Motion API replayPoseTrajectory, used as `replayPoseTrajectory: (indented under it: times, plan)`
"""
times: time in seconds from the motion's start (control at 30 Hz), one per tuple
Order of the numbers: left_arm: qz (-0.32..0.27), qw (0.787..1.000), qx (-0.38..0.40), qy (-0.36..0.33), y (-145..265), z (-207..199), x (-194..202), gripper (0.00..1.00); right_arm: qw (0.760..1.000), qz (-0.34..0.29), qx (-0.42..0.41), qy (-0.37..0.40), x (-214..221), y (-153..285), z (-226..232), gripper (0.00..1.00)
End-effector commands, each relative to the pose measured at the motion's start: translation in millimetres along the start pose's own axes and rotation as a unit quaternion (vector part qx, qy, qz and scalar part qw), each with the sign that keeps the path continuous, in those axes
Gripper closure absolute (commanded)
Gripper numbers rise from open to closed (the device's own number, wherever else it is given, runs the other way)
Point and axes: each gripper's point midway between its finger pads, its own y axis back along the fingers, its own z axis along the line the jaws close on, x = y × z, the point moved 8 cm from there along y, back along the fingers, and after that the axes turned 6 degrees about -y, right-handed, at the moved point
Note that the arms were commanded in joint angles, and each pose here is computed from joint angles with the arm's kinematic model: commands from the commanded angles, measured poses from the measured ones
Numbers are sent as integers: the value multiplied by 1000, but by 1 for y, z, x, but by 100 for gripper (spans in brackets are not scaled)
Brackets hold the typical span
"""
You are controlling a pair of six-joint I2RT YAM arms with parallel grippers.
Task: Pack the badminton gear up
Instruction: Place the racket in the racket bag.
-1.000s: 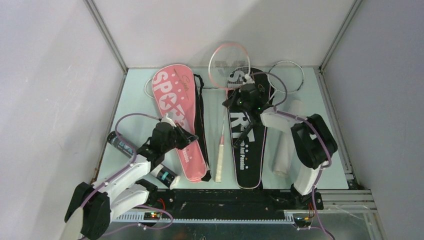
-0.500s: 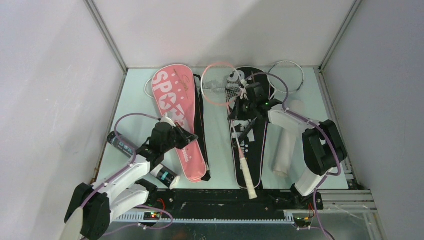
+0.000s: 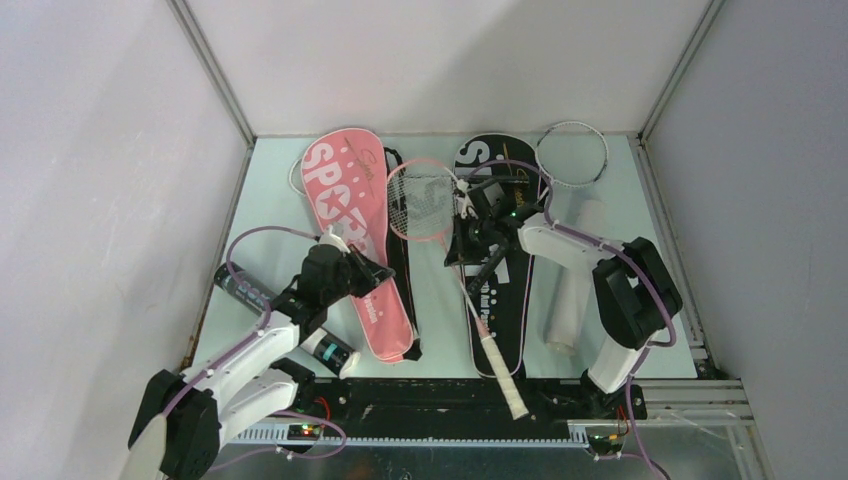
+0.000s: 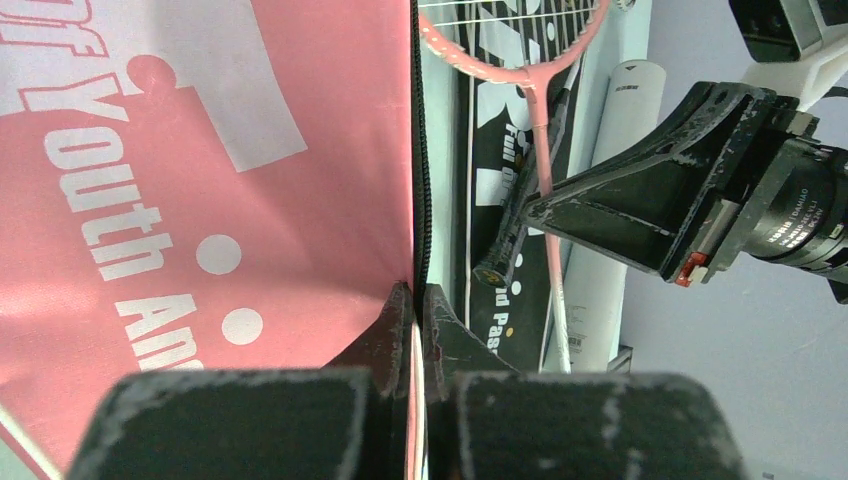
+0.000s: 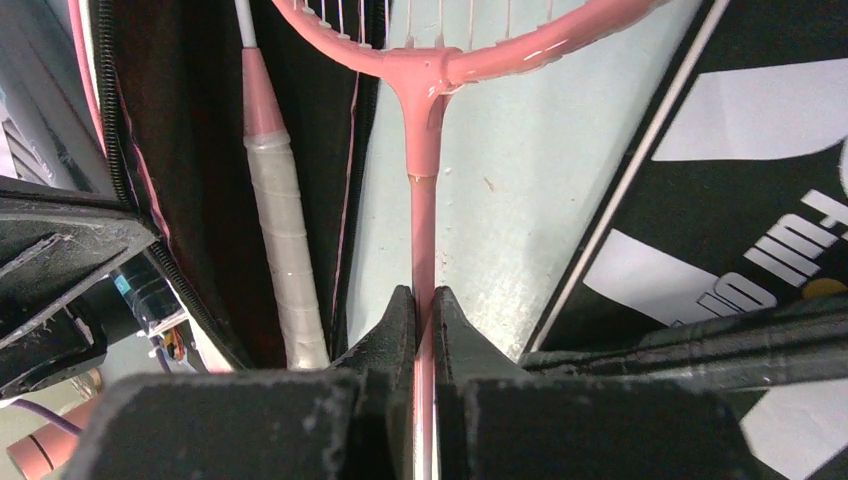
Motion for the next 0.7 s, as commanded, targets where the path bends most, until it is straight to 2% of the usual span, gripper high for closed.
replayPoseTrajectory:
  times: [0.0, 0.27, 0.47, 0.67]
  plan:
    - [-37, 999, 30, -21, 3, -17, -18, 100, 999, -3, -37, 19, -8, -4, 24, 100]
    - [-21, 998, 38, -36, -1, -18, -17, 100, 995, 10, -91, 40, -10, -21, 35, 100]
    - [-11, 997, 61, -35, -4, -24, -15, 100, 984, -58, -161, 41, -36, -39, 54, 100]
    - [-2, 996, 89, -7, -1, -30, -9, 100, 970, -127, -207, -7, -63, -71, 61, 100]
